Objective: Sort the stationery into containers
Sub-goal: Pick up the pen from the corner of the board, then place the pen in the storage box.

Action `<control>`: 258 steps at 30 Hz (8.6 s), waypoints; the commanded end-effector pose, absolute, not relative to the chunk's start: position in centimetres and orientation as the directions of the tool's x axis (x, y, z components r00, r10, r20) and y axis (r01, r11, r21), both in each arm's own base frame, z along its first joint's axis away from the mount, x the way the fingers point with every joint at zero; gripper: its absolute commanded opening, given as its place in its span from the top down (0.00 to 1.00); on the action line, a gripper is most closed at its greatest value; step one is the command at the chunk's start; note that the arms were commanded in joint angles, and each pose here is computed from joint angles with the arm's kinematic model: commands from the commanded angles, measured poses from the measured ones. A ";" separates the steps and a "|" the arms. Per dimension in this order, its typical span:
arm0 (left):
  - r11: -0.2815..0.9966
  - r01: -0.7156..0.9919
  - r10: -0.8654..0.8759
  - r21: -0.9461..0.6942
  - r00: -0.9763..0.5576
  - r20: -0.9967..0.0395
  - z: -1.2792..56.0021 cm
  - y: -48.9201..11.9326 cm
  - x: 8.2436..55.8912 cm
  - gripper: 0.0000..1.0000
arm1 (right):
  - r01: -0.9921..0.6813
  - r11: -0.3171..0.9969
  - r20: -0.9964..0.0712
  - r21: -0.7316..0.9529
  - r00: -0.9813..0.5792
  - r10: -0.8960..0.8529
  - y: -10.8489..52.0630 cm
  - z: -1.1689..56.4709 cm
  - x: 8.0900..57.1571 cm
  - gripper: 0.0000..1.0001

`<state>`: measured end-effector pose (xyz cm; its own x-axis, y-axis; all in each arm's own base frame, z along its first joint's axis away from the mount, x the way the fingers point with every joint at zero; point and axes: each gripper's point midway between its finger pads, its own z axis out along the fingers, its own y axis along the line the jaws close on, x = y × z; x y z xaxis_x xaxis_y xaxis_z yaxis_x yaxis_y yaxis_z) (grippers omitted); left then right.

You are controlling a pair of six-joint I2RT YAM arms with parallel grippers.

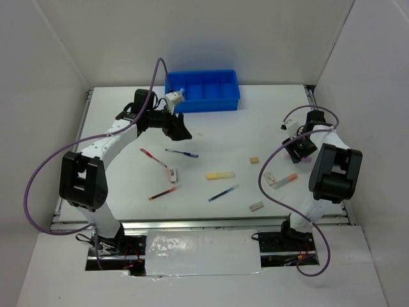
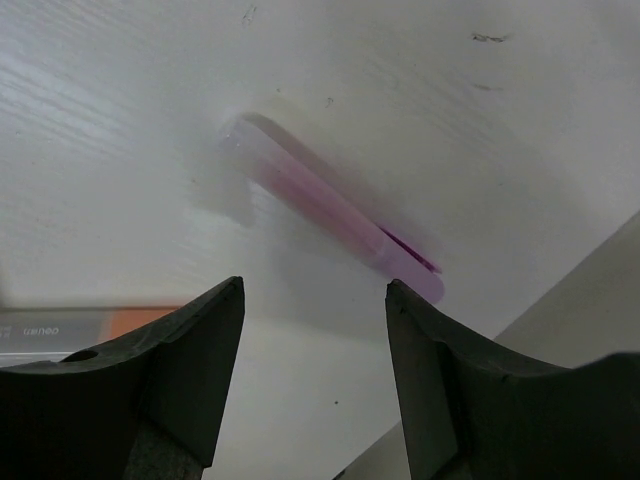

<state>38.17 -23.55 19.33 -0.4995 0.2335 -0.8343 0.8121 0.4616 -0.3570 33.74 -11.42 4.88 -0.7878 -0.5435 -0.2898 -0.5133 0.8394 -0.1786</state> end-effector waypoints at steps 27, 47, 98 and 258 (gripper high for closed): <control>0.440 0.820 0.193 -0.367 -0.485 -0.853 19.5 -23.3 38.2 0.23 | -0.131 0.991 -0.455 -0.006 -0.883 -0.119 -10.3 8.1 38.4 0.18; 0.494 0.777 0.187 -0.390 -0.532 -0.826 17.3 -22.5 38.1 0.25 | 0.701 0.707 -0.464 0.098 -0.596 0.655 -14.1 7.7 39.2 0.20; 0.573 0.669 0.132 -0.474 -0.646 -0.752 14.3 -20.3 38.3 0.27 | 0.726 0.673 -0.230 -0.140 -0.685 0.691 -13.7 3.0 40.2 0.25; 0.973 0.194 -0.109 -0.128 -0.105 -0.988 23.9 -16.5 69.6 0.14 | -0.215 0.977 -0.503 0.003 -0.844 -0.184 -0.9 17.6 31.8 0.28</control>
